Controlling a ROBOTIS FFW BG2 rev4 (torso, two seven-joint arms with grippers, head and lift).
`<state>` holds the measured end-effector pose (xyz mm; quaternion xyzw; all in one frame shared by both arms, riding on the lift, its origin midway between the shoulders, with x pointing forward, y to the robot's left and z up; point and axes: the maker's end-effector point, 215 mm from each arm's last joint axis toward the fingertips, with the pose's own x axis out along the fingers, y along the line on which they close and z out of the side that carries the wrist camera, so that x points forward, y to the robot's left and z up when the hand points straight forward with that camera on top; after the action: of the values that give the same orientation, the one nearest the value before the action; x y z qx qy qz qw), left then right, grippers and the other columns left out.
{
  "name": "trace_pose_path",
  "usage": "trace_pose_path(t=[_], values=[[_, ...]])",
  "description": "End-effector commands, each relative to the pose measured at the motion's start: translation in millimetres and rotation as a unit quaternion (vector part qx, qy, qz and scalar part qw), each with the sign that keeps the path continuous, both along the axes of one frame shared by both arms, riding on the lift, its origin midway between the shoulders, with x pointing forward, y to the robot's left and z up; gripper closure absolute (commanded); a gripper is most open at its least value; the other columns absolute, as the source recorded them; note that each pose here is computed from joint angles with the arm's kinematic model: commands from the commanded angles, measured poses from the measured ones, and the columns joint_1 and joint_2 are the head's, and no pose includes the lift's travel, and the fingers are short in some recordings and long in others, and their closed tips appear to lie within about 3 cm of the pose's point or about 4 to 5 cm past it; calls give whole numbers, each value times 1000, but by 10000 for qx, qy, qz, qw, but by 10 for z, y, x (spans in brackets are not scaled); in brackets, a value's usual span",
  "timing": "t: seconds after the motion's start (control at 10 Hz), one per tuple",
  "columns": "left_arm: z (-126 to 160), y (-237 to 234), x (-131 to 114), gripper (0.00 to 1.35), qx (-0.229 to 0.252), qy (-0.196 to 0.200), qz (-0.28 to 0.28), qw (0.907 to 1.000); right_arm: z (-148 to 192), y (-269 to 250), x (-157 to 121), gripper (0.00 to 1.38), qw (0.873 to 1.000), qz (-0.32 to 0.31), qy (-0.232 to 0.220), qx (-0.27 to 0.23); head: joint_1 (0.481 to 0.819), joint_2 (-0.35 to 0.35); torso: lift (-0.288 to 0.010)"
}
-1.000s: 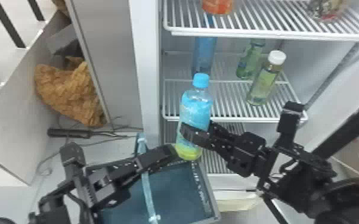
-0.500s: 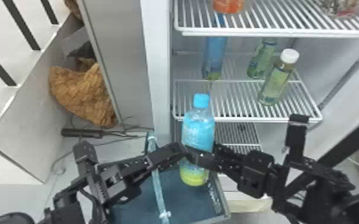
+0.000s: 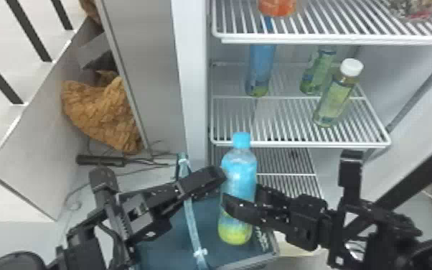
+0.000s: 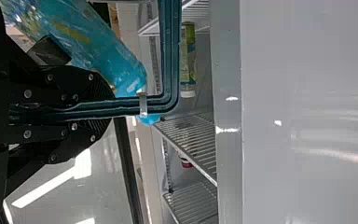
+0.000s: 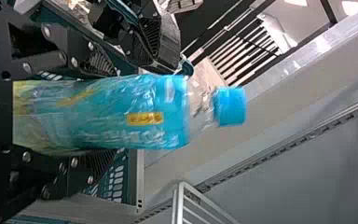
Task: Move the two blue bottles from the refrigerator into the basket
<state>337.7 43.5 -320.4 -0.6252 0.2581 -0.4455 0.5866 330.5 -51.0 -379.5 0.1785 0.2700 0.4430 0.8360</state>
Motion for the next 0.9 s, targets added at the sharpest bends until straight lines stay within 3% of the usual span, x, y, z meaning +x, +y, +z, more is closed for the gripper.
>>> trace_pose_path(t=[0.0,0.3,0.6,0.8], values=[[1,0,-3,1199,-4,2,0,10000,-5,9,3,65,10000,-3,22,41,695,-13,-220],[1,2,-11,1199,-21,9,0,10000,77,-32,85,194,9998,-99,-158,111,695,-11,-220],[29,-2,-16,1199,-89,9,7,10000,448,-458,479,194,9910,-808,-1068,73,695,-47,-220],[22,-11,-27,1199,-92,22,-2,10000,533,-845,692,197,9803,-1363,-1420,-168,695,-91,-220]])
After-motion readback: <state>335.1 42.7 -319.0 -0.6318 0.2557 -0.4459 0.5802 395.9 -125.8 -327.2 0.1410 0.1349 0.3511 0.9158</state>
